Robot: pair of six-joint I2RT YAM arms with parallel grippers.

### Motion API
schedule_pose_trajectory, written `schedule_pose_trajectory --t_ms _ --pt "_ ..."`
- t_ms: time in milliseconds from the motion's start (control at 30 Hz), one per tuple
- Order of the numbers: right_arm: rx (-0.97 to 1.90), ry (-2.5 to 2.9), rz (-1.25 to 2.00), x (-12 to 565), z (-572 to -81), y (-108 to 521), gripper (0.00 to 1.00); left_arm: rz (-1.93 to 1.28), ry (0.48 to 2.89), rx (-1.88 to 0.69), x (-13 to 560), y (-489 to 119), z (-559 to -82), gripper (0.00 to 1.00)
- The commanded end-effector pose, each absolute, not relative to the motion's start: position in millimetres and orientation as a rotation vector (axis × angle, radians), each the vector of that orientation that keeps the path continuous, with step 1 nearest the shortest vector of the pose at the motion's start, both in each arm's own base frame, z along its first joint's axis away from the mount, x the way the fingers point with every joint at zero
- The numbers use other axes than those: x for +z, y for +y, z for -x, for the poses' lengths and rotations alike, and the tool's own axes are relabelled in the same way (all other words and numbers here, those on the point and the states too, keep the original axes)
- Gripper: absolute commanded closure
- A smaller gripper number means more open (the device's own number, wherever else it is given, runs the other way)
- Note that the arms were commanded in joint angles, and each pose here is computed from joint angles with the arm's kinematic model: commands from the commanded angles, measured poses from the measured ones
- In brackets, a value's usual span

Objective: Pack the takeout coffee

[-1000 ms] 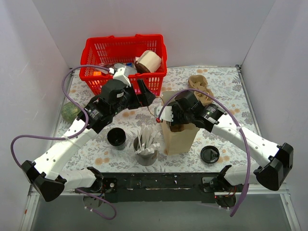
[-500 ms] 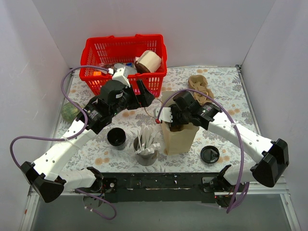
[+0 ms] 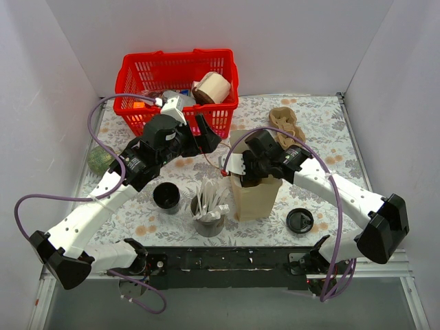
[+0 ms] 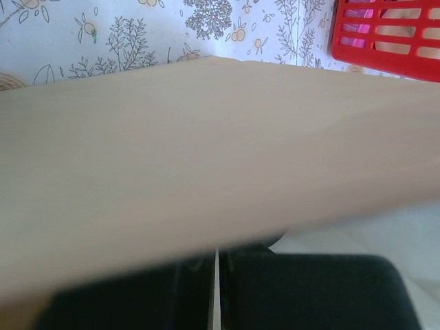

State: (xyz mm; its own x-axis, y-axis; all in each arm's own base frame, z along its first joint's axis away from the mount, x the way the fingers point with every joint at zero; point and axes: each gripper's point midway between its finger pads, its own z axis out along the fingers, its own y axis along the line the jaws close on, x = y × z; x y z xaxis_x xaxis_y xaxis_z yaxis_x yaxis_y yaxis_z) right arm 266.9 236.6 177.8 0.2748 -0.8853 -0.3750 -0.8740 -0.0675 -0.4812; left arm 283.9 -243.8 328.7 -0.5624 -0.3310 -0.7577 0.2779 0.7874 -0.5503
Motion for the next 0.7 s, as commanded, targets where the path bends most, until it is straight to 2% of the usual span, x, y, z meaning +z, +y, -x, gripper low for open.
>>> schedule_pose_trajectory --t_ms 0,667 --pt "-0.024 1.538 1.942 179 -270 238 0.99 0.022 1.976 -0.815 338 -240 -280 0.02" --pt "0.014 1.536 1.960 164 -273 241 0.99 0.012 1.998 -0.811 331 -244 -283 0.02"
